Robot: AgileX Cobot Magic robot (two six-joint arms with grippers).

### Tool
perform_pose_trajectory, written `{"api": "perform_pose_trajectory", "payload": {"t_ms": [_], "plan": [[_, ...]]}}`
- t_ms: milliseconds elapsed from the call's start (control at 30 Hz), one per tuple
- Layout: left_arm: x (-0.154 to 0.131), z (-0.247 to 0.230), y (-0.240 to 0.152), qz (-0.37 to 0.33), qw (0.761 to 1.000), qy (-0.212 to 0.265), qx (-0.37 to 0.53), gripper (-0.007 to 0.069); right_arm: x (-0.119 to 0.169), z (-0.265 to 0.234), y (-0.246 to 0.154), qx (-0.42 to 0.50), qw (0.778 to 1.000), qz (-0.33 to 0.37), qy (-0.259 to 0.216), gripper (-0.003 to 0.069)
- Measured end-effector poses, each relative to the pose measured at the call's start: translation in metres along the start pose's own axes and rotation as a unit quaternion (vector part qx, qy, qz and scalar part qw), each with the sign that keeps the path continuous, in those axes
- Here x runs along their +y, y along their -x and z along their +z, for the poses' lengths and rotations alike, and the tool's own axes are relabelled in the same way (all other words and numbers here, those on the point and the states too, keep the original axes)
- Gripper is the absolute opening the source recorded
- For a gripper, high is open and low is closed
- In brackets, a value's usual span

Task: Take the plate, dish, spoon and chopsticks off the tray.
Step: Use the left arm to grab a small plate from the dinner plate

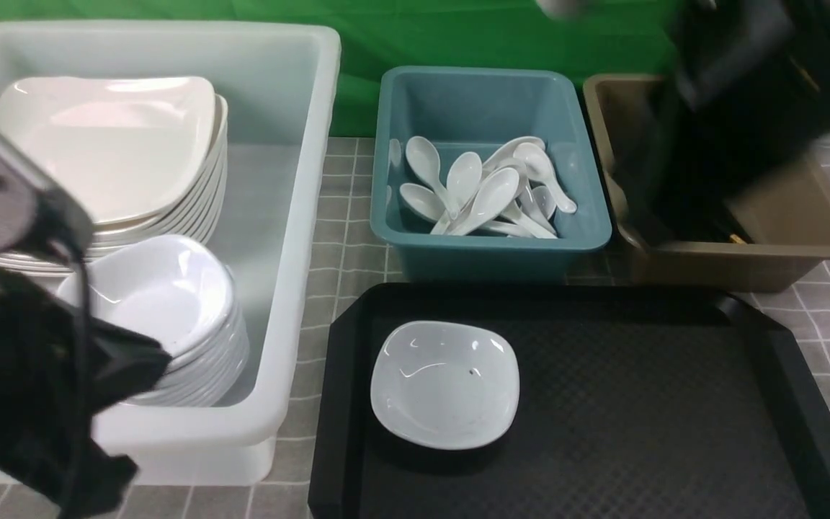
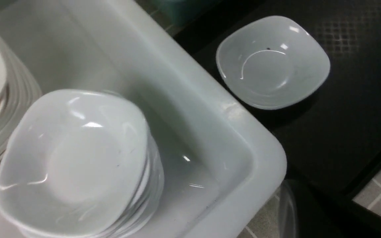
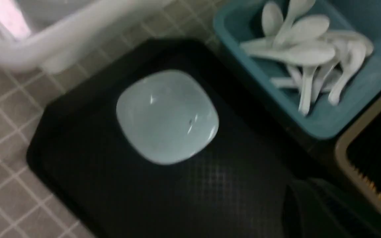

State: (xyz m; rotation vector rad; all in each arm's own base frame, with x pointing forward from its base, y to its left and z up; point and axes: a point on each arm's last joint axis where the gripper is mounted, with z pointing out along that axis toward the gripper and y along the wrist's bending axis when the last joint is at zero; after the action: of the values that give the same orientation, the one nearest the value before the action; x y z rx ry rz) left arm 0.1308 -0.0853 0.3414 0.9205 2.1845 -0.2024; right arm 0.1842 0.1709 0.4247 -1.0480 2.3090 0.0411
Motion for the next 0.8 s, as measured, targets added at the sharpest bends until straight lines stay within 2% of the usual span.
{"api": "perform_pose_trajectory", "payload": {"t_ms": [200,267,467,600,733,767,800], "plan": [[-0.027,0.051,0.015,0.069,0.994,-0.06,0.052,0.001,0.007,-0.008,-0.081,0.002,0.998,0.064,0.007,0.0023],[-0.052,0.083,0.027,0.11,0.986,-0.096,0.08,0.001,0.009,-0.019,-0.118,-0.026,0.995,0.094,0.009,0.0023],[-0.091,0.136,0.06,0.165,0.973,-0.125,0.102,0.0023,0.012,-0.032,-0.174,-0.077,0.986,0.147,0.015,0.0023],[-0.101,0.177,0.078,0.155,0.972,-0.125,0.124,0.0096,0.012,-0.044,-0.197,-0.115,0.978,0.173,0.019,0.0023],[-0.103,0.226,0.082,0.125,0.972,-0.114,0.162,0.0267,0.011,-0.056,-0.211,-0.149,0.971,0.187,0.025,0.0023],[-0.103,0.23,0.08,0.125,0.972,-0.114,0.165,0.0275,0.011,-0.057,-0.212,-0.15,0.97,0.187,0.026,0.0023],[-0.102,0.242,0.081,0.114,0.972,-0.109,0.175,0.0334,0.011,-0.059,-0.214,-0.154,0.97,0.189,0.026,0.0023]]}}
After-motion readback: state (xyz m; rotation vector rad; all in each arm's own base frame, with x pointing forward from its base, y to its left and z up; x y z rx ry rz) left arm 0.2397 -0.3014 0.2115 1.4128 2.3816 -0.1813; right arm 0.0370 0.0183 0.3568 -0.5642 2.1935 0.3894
